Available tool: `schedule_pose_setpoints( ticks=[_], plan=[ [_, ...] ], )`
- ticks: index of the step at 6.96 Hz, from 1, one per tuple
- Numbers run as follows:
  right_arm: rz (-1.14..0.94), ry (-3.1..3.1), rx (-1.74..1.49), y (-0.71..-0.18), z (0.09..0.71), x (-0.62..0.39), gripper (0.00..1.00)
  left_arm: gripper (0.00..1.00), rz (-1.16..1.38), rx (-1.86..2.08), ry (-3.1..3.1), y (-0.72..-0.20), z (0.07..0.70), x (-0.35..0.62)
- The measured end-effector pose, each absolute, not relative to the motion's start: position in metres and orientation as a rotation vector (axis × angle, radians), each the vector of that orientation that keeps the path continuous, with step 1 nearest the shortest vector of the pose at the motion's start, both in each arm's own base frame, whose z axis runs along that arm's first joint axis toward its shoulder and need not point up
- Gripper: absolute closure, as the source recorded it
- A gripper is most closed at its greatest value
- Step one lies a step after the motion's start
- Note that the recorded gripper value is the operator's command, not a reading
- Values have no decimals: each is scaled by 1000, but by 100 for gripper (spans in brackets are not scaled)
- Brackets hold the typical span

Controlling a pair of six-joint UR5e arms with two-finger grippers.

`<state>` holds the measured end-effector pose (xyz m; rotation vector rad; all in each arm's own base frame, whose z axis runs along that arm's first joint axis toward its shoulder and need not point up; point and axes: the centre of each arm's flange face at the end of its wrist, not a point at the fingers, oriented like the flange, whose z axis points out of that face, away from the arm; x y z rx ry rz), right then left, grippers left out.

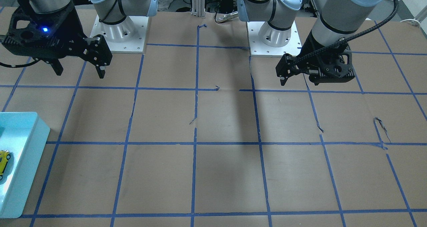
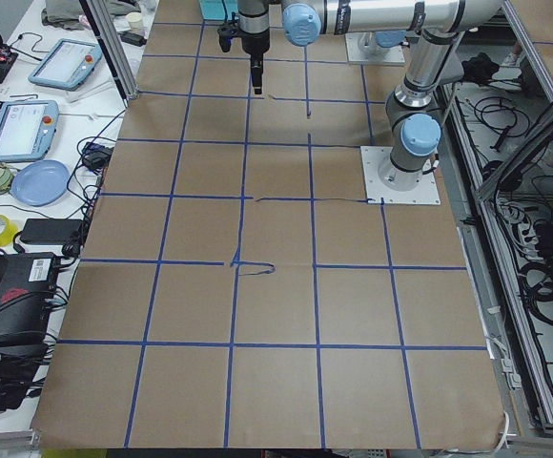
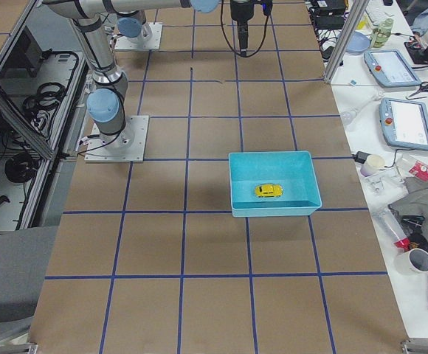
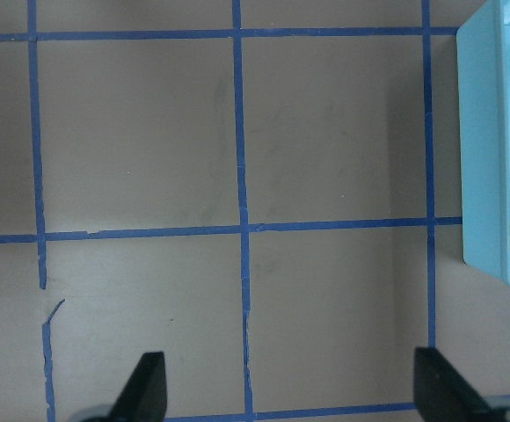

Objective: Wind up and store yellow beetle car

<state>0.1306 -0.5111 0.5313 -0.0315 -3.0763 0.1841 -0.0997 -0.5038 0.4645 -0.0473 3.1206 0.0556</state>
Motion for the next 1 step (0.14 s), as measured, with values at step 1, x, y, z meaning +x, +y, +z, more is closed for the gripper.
schedule_pose_setpoints(
  ticks=[1],
  plan=[
    [190, -3082, -31, -510, 533, 131, 0, 0, 55, -48, 3120, -504, 465, -100]
  ],
)
